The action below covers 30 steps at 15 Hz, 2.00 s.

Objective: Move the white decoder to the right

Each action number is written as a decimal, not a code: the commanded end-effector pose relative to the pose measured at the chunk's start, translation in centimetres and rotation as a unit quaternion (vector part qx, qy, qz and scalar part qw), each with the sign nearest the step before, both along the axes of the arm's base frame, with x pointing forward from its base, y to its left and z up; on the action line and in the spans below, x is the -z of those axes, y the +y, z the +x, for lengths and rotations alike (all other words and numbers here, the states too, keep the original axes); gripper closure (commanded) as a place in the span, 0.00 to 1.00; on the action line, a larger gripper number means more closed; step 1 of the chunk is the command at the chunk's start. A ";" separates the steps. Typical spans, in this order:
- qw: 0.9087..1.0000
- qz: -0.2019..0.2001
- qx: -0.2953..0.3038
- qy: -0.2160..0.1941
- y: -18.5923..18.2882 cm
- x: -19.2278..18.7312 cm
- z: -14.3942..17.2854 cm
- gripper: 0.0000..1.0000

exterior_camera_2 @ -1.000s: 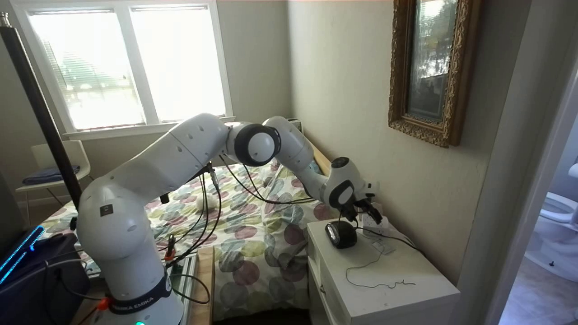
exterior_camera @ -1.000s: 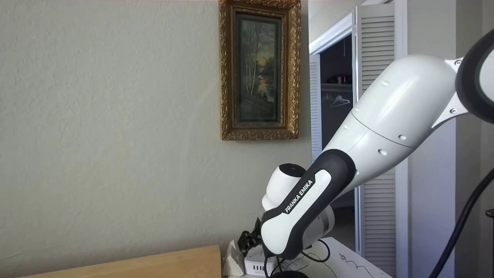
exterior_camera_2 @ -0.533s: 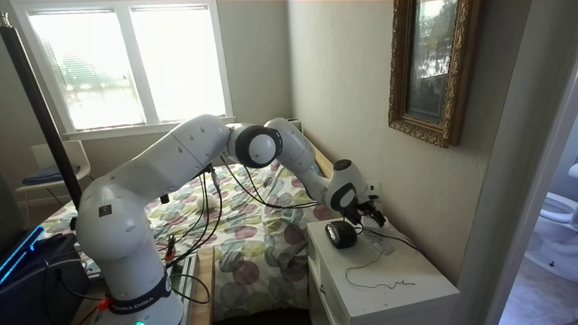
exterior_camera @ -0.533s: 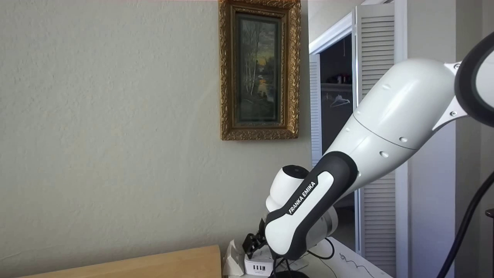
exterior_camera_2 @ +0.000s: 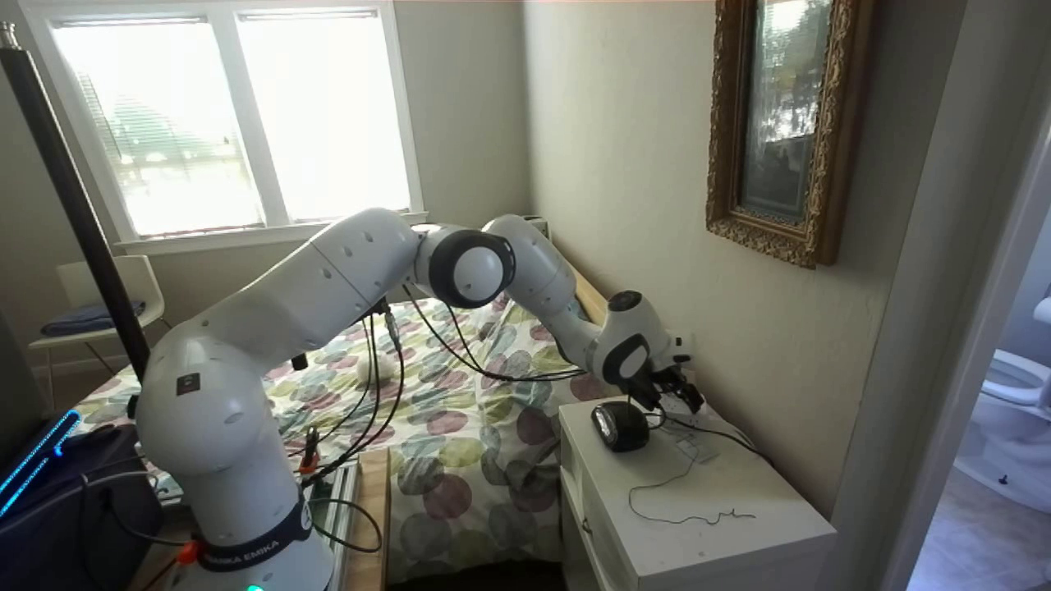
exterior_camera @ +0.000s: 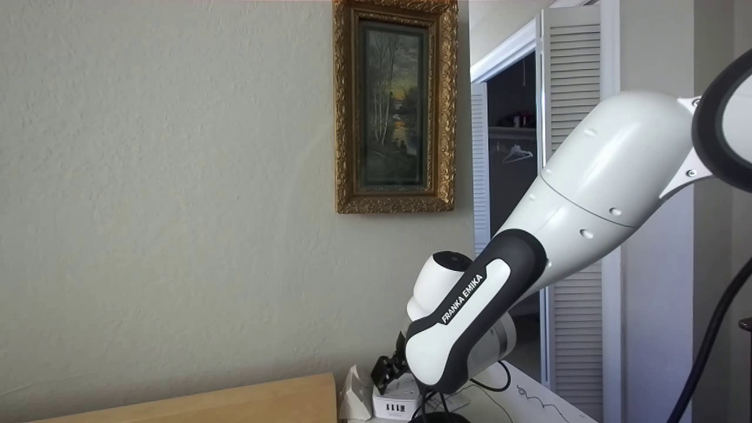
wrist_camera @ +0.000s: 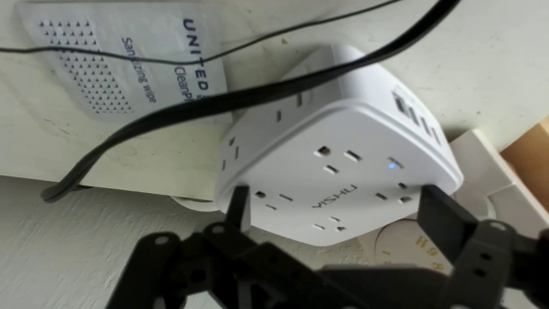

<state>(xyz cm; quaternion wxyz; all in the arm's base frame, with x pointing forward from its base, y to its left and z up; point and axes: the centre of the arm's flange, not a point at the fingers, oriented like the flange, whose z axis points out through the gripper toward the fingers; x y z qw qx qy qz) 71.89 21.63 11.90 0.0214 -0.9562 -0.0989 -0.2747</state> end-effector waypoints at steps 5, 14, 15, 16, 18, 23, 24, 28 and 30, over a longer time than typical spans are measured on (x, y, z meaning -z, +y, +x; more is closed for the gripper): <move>0.999 -0.003 0.007 0.035 -1.6 1.6 -0.2 0.00; 0.998 -0.021 0.041 0.040 -7.2 0.8 0.1 0.00; 0.998 -0.023 0.045 0.041 -7.8 0.8 0.1 0.00; 0.998 -0.023 0.049 0.042 -8.2 0.7 0.0 0.00; 0.997 -0.021 0.058 0.047 -9.0 0.7 -0.4 0.00; 0.995 -0.023 0.074 0.063 -10.6 0.2 -1.9 0.00; 0.995 -0.026 0.078 0.064 -11.1 0.2 -2.2 0.00; 0.993 -0.034 0.091 0.071 -12.9 0.0 -3.0 0.00; 0.992 -0.037 0.096 0.073 -13.6 -0.2 -3.2 0.00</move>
